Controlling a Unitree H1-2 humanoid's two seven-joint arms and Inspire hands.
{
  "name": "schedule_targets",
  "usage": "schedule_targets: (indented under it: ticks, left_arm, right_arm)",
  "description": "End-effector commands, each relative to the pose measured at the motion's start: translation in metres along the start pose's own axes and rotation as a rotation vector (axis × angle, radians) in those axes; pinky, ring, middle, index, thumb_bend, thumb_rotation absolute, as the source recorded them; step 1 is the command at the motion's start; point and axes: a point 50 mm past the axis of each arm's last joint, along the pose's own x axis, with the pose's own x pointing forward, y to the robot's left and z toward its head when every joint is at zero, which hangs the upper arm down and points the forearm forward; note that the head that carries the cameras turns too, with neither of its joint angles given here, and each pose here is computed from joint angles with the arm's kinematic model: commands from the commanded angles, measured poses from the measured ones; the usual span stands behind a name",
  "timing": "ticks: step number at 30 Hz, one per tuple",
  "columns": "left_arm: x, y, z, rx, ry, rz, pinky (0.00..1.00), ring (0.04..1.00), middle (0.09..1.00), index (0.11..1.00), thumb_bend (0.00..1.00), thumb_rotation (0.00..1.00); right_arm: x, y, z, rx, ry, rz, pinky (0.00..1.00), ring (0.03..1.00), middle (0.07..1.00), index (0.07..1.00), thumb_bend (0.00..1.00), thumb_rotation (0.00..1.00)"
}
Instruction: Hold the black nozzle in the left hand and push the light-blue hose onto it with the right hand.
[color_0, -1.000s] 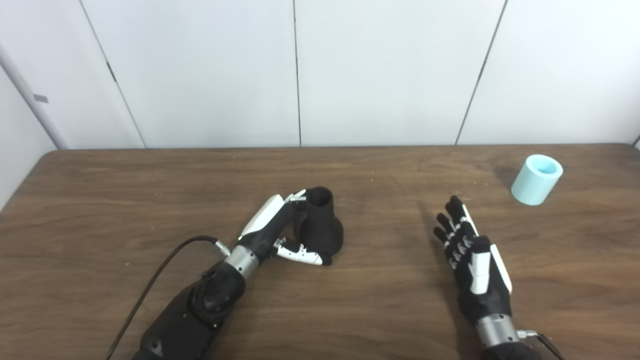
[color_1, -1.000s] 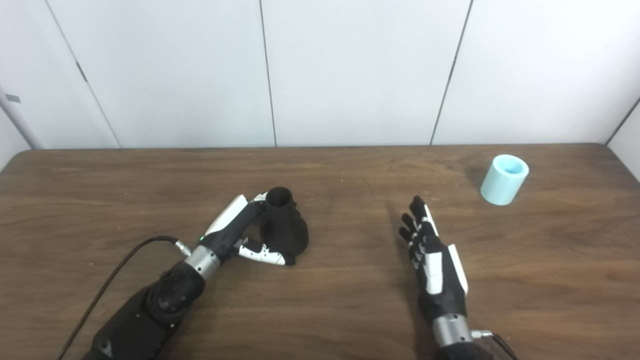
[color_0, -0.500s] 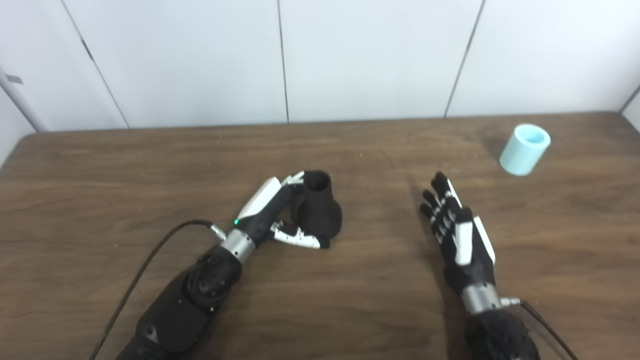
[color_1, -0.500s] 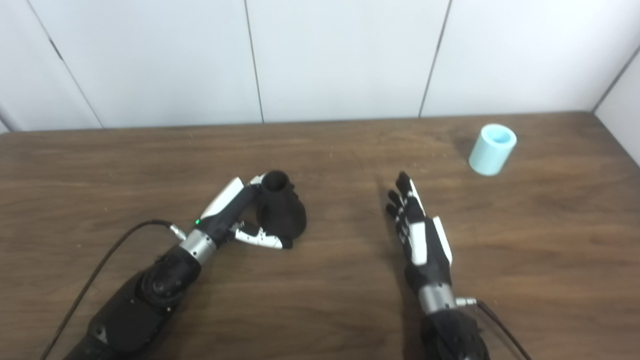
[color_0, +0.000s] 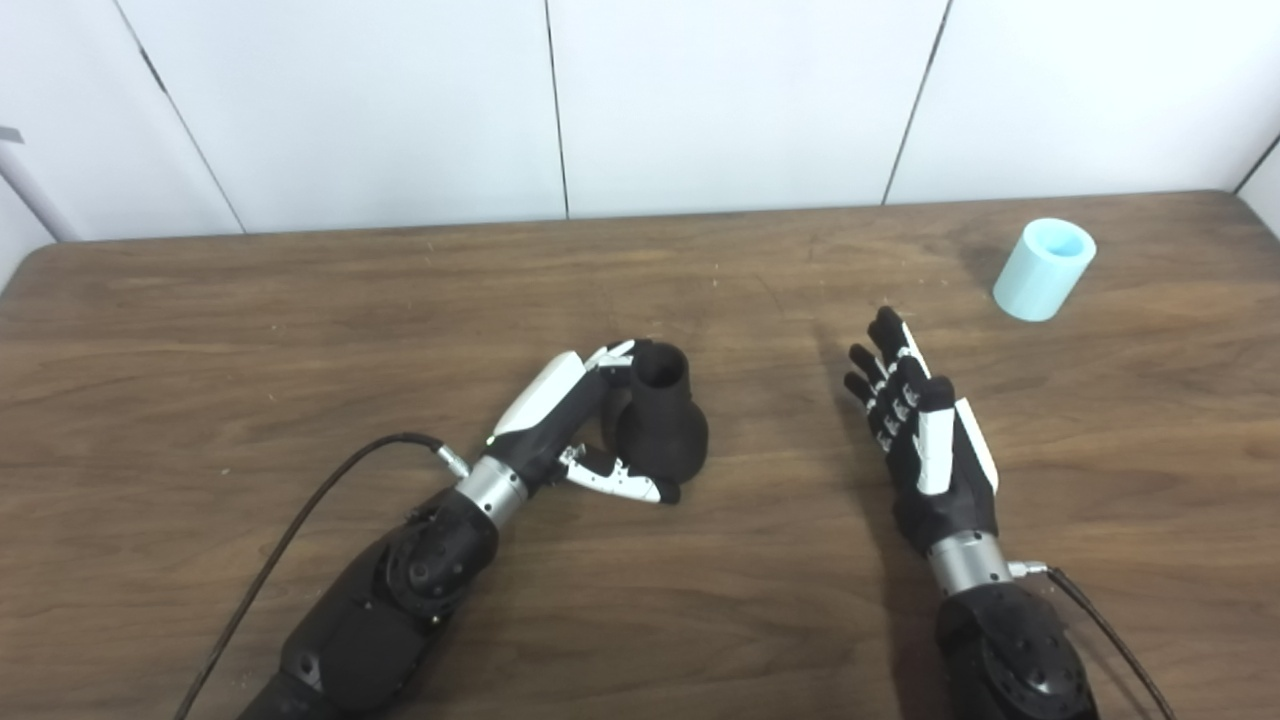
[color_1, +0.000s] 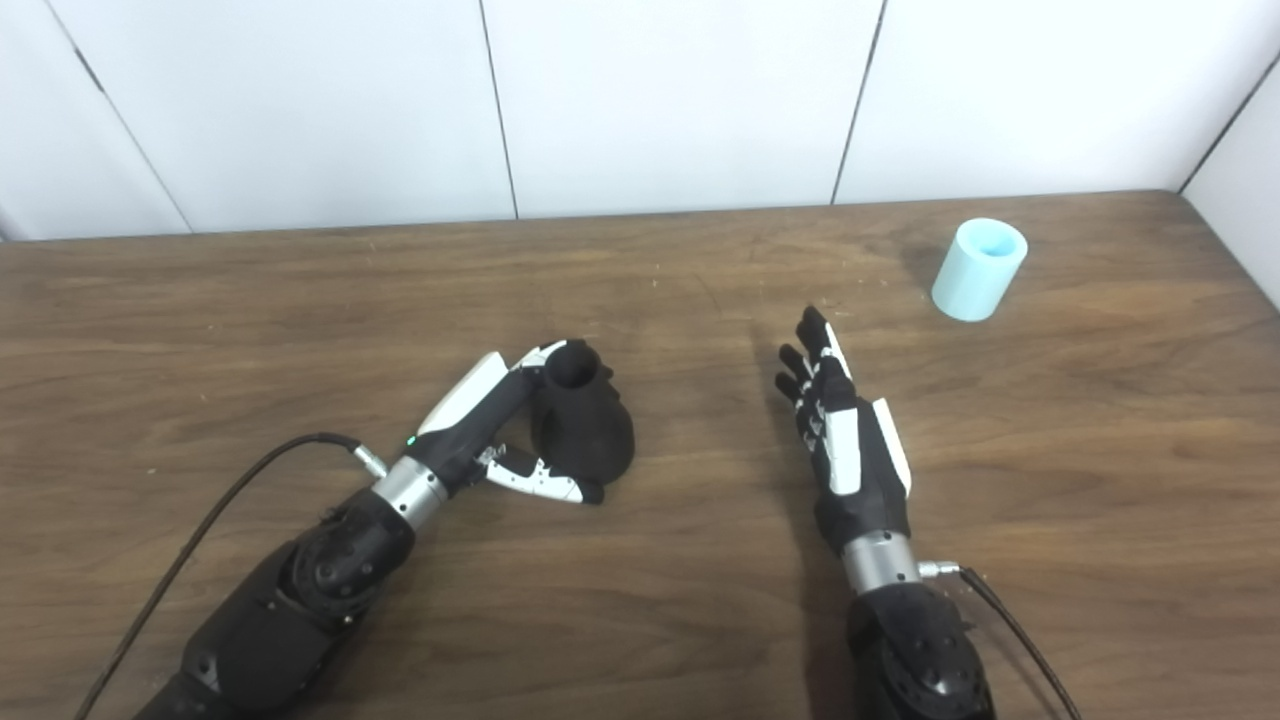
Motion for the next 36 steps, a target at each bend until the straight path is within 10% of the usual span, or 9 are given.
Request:
schedule_targets:
  ticks: [1,18,36]
  left_arm:
    - [-0.037,-0.110,-0.015,-0.103,0.151,-0.364,1.00,0.964,0.795,0.480,0.52,0.06]
    - [-0.014,-0.148,-0.009,-0.089,0.167,-0.348,1.00,0.961,0.786,0.479,0.52,0.06]
    - [-0.037,-0.136,-0.032,-0.082,0.166,-0.345,1.00,0.960,0.784,0.479,0.52,0.06]
  right_arm:
    - [0.008,-0.001,0.022,0.007,-0.099,0.020,0.94,0.969,1.000,1.000,0.71,1.00]
    - [0.006,-0.052,0.000,0.020,-0.078,0.016,0.92,0.953,1.000,1.000,0.71,1.00]
    - [0.002,-0.018,-0.012,0.018,-0.092,0.021,0.92,0.954,1.000,1.000,0.72,1.00]
